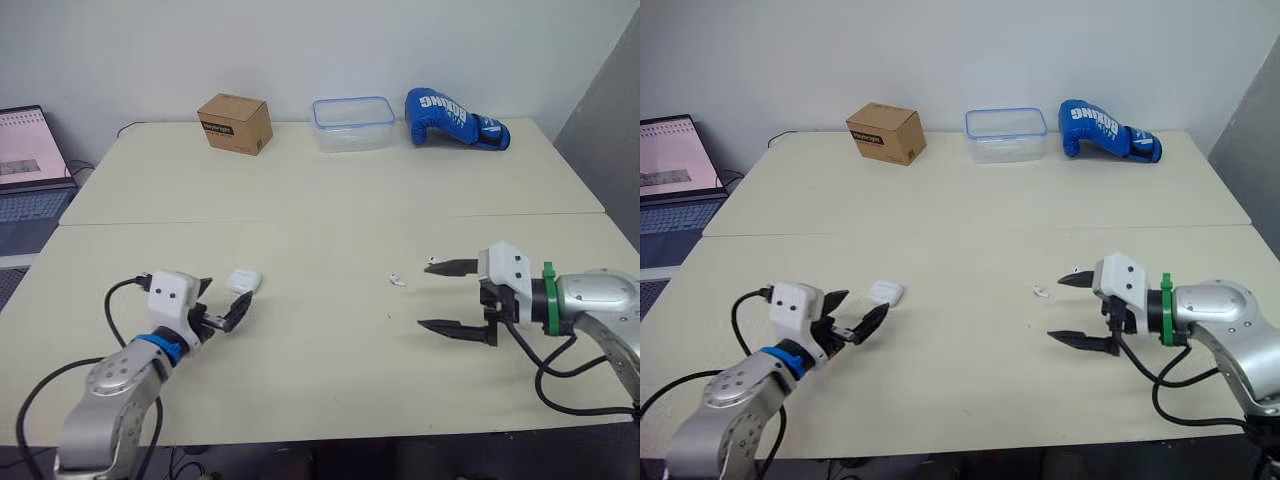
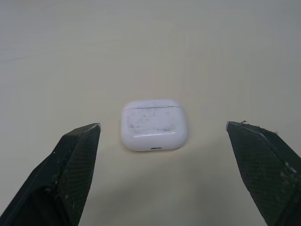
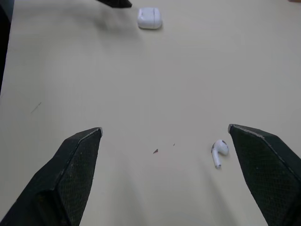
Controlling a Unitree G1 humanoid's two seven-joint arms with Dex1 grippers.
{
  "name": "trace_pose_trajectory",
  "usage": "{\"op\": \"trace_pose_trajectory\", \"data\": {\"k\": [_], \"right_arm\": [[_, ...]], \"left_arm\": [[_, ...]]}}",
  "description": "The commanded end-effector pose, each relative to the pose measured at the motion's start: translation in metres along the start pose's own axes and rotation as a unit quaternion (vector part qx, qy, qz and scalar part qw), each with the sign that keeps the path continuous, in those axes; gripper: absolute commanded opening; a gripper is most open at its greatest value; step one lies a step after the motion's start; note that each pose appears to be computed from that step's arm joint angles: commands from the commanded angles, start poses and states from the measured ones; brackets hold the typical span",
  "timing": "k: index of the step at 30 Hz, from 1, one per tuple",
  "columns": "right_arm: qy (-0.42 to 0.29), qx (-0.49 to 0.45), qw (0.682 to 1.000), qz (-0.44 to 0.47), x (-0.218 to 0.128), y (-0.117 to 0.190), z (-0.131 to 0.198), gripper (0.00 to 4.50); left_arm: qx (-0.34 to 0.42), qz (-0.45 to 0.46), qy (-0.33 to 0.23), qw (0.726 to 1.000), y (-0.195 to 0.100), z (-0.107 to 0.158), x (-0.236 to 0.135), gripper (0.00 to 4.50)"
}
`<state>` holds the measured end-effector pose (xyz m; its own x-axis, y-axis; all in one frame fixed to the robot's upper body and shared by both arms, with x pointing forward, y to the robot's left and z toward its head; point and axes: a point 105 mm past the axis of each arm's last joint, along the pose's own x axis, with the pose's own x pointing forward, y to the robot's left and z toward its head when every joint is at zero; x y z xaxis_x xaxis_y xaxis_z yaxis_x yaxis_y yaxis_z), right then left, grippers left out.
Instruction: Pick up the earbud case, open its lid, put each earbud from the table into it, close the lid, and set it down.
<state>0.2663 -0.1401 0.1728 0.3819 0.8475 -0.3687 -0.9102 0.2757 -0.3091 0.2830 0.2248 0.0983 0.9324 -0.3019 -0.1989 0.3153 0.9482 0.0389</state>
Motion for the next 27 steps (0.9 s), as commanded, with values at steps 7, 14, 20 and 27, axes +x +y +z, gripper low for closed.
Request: {"op": "trace_pose_trajectory", "data": {"k": [7,14,20,27], "right_arm": [[-0.034,-0.027,0.999,-0.019,0.006,-0.008,0.02,4.5],[-0.033,-0.028,0.999,-0.02,0.007,-0.007,0.021,4.5],[-0.034,-0.026,0.999,-0.026,0.007,-0.009,0.021,4.5],[-0.034,-0.024,0.999,-0.026,0.007,-0.008,0.02,4.5]], "left_arm": [[-0.003,0.017,-0.015,1.0,0.003,-0.005,0.02,4.47],[-0.002,0.001,-0.005,1.0,-0.008,-0.015,0.037,4.47],[0.0,0.003,-0.006,1.0,-0.01,-0.017,0.042,4.47],[0.003,0.003,-0.001,1.0,-0.011,-0.021,0.045,4.47]]}}
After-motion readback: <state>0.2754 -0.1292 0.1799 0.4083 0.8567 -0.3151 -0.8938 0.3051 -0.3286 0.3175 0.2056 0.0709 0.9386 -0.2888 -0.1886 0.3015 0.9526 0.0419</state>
